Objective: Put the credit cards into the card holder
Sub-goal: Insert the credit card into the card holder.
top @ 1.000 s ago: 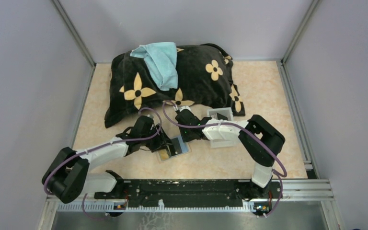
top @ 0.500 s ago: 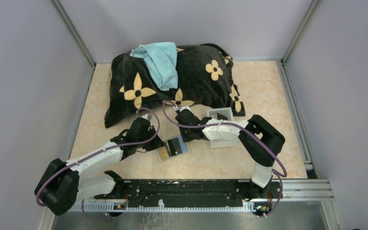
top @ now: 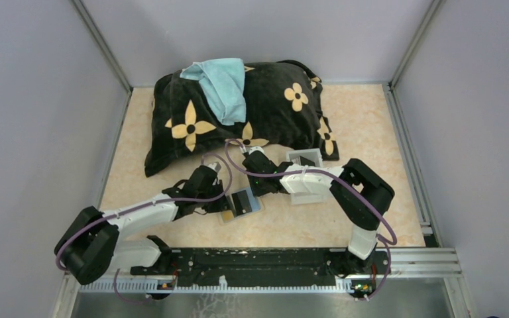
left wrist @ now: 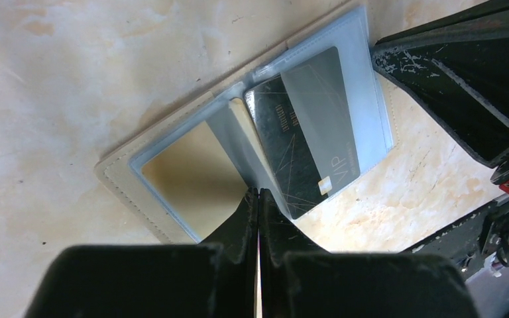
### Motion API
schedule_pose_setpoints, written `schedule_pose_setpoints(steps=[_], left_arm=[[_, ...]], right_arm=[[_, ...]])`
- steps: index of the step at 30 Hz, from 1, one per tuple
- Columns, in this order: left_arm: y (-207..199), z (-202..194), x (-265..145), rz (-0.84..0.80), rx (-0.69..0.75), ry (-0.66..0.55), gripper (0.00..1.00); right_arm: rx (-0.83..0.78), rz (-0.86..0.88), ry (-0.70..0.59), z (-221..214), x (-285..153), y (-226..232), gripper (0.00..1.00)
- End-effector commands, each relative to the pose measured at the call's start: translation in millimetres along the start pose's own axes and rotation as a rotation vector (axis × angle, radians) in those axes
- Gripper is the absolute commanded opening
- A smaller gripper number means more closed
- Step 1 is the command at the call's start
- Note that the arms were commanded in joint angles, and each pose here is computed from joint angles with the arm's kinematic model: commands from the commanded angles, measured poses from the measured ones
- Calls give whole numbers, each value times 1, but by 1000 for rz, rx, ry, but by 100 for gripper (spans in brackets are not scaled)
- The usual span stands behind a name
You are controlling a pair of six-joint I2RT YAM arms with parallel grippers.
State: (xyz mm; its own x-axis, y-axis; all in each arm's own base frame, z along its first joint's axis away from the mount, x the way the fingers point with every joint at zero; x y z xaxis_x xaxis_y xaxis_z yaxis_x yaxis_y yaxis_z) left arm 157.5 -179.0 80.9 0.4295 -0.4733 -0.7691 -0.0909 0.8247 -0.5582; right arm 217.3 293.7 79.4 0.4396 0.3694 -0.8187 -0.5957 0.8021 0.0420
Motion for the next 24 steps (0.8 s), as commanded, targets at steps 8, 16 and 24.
schedule_pose_setpoints(steps=[8,16,24], left_arm=[[-7,-7,13,80,83,13,0],[-8,-9,16,104,83,-11,0],[-22,-1,15,45,77,-73,0]], right_arm=[[5,-44,29,-15,12,-12,0],[5,-45,30,-16,12,-13,0],[5,-42,33,-18,12,-13,0]])
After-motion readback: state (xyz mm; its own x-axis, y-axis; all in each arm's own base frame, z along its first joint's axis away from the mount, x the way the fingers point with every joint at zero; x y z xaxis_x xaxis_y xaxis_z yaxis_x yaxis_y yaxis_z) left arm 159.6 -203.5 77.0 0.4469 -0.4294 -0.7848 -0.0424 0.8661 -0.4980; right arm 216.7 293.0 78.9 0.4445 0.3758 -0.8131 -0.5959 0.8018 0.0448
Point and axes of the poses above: each gripper's point midway between its finger pads, its own x axis out along the fingers, its own y axis along the line the jaws close on, z = x × y, the point moved 7 cm from there along -x, back along the fingers, and after that the axes turned 12 degrees about -x, right-handed, at the moved point
